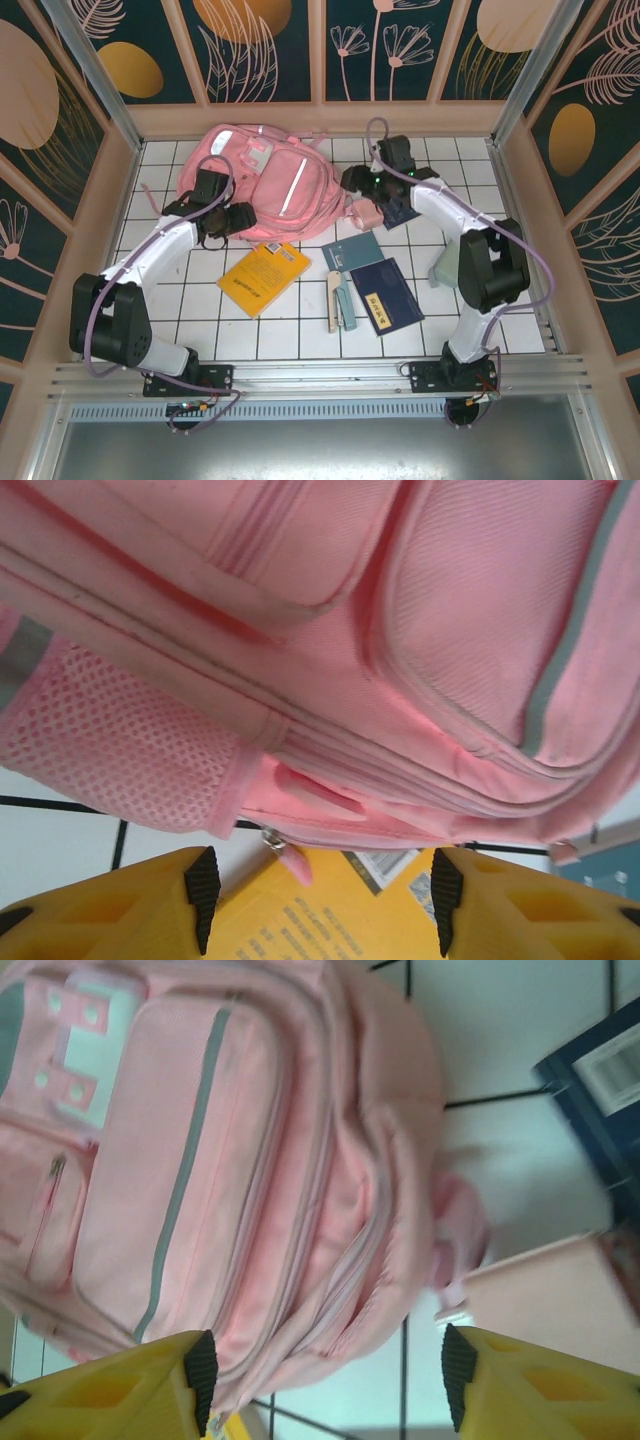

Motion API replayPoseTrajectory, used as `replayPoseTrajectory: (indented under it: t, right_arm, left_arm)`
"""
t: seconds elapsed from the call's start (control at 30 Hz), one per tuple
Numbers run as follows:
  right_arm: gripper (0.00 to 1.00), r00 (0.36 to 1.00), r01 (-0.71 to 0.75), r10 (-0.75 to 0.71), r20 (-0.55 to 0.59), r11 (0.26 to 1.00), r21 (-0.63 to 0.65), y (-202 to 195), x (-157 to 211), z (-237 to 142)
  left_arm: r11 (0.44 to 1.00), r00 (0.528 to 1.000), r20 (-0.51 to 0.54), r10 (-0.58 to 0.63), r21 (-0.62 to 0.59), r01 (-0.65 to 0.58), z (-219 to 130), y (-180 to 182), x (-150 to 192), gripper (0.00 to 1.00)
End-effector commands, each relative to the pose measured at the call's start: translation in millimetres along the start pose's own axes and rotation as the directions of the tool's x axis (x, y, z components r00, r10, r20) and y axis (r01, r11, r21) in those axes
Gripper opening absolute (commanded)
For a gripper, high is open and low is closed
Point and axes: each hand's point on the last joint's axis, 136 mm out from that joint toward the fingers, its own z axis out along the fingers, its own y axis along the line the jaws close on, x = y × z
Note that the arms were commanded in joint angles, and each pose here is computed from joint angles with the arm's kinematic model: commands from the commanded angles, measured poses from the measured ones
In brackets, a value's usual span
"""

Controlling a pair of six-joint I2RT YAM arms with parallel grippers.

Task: Pack the student bag

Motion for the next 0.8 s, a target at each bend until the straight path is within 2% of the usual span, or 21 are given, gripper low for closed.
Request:
replayPoseTrajectory:
  t: [0.0, 0.1, 0.23, 0.43, 0.77]
  right_arm:
    - [0.58, 0.999, 0.043, -0.044, -0.021, 0.998, -0.054, 34.3, 35.8, -0.3]
    - [0.51, 0.994, 0.061, -0.067, -0.081, 0.995, -0.079, 52.5, 75.5, 5.3]
    - [0.41, 0.984, 0.095, -0.106, -0.141, 0.992, -0.080, 69.0, 116.8, 12.3]
    - [0.42, 0.950, 0.115, -0.142, -0.278, 0.987, -0.111, 83.9, 185.8, 33.4]
    - [0.38, 0.903, 0.057, -0.095, -0.420, 0.993, -0.101, 61.5, 240.9, 50.5]
  left_arm:
    - [0.996, 1.000, -0.029, -0.009, -0.093, 0.006, 17.8, 27.3, 19.7, 0.59]
    - [0.991, 0.998, -0.060, -0.012, -0.136, 0.004, 28.7, 45.8, 36.6, 0.58]
    - [0.991, 0.994, -0.100, -0.041, -0.131, 0.028, 40.3, 59.1, 54.4, 0.56]
    - [0.992, 0.984, -0.166, -0.070, -0.118, 0.051, 55.2, 69.4, 80.1, 0.57]
    - [0.983, 0.952, -0.249, -0.176, -0.001, 0.182, 56.0, 58.8, 120.1, 0.54]
